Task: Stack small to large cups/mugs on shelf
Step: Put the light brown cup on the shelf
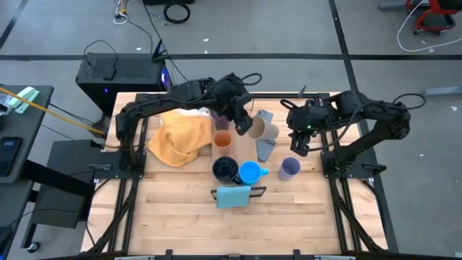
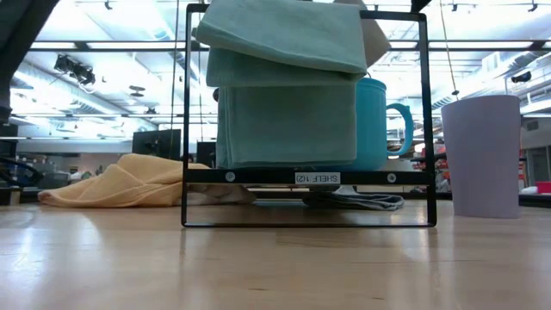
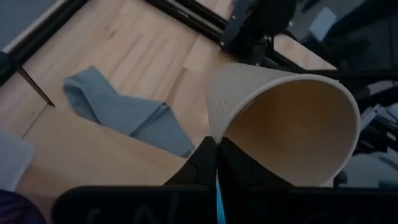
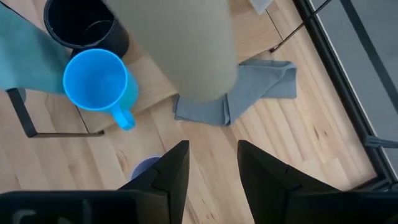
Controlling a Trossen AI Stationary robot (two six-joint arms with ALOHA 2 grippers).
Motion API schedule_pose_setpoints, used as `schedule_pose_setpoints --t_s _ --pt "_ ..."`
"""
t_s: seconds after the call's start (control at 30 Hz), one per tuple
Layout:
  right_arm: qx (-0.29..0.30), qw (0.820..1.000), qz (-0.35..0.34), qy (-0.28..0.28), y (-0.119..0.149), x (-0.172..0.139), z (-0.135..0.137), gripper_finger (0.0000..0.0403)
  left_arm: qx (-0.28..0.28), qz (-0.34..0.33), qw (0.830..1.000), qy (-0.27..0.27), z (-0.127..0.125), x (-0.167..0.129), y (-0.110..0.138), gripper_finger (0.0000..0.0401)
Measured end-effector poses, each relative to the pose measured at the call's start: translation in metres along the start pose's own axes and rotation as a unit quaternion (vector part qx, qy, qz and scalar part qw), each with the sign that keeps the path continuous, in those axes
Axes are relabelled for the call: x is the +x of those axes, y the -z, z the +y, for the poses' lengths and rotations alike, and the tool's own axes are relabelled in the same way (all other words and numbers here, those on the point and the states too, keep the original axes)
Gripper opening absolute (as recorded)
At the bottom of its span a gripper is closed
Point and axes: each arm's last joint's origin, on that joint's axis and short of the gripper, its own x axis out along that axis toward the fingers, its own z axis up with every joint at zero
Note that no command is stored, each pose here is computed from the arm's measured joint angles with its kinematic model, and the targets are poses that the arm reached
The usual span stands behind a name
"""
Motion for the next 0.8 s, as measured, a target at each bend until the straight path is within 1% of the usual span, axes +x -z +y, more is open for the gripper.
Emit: schedule_pose_setpoints --t_s 0.3,0.43,0.5,0.57,0.63,0.7,0.73,0.77,0.8 --pt "0.000 1.000 -0.003 -0.002 -0.002 0.002 0.002 0.0142 -0.009 -0.013 1.000 -0.022 0.023 -0.002 -0.009 0.0006" --pt "0.000 1.000 -0.004 -0.004 -0.003 0.002 0.002 0.0142 -0.007 0.002 1.000 -0.030 0.029 0.008 -0.007 0.0006" --pt "0.000 1.000 -0.003 -0.003 -0.003 0.002 0.002 0.0142 0.002 0.007 1.000 -0.026 0.026 0.018 -0.006 0.0006" --pt "0.000 1.000 -0.001 -0.003 -0.003 0.003 0.003 0.0142 0.015 0.030 0.999 -0.027 0.021 0.024 -0.004 0.0006" --pt "0.002 1.000 -0.001 -0.003 -0.003 0.003 0.003 0.0142 0.029 0.037 0.999 -0.024 0.014 0.031 -0.007 0.0006" --pt "0.003 1.000 0.000 -0.002 -0.003 0.004 0.003 0.0142 0.052 0.056 0.997 -0.034 0.009 0.035 -0.008 0.0006" --pt "0.003 1.000 0.001 -0.001 -0.003 0.004 0.003 0.0142 0.060 0.066 0.995 -0.041 0.008 0.042 -0.007 0.0006" --pt "0.005 1.000 0.001 -0.001 -0.003 0.004 0.003 0.0142 0.066 0.060 0.995 -0.038 0.008 0.046 -0.006 0.0006" --pt "0.007 1.000 0.002 -0.001 -0.003 0.004 0.003 0.0142 0.062 0.065 0.995 -0.041 0.010 0.047 -0.004 0.0006"
